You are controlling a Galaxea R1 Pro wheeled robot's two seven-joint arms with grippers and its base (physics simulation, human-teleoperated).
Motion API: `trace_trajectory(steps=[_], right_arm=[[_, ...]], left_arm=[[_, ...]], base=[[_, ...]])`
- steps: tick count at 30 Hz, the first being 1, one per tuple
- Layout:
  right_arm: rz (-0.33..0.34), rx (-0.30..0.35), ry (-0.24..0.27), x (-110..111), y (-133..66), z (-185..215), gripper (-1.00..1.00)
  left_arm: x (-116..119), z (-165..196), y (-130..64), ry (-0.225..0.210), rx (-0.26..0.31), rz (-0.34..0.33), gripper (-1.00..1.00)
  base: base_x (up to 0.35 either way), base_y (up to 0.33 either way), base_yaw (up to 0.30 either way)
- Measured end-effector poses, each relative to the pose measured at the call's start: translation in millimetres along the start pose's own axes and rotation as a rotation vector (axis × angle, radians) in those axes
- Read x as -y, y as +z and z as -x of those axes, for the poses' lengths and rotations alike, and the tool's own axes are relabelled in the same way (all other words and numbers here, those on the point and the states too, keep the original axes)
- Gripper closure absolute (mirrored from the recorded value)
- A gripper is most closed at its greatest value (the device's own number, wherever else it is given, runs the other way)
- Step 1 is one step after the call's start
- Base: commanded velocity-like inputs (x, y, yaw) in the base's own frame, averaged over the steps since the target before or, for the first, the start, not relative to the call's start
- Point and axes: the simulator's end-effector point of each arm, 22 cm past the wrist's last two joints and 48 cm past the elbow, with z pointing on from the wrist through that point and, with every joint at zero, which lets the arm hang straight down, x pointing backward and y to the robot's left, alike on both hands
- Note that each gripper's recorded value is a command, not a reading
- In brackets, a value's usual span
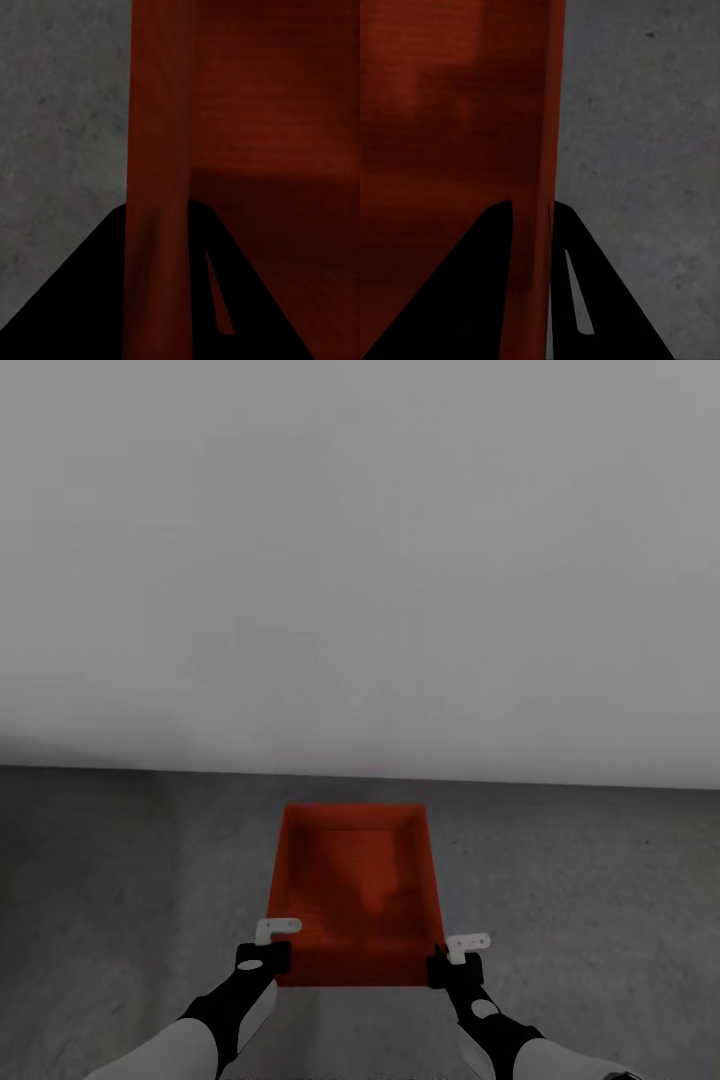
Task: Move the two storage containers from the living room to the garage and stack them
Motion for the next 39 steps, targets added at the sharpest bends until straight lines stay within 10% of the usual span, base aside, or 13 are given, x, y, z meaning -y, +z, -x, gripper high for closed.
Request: trace_trajectory(steps=[39], right_arm=[[0.004, -0.06, 0.001, -3, 61.4, -74, 1.0]], left_arm=[[9, -59, 75.5, 0.007, -0.06, 0.001, 1.0]], base=[[0.0, 0.0, 0.0]])
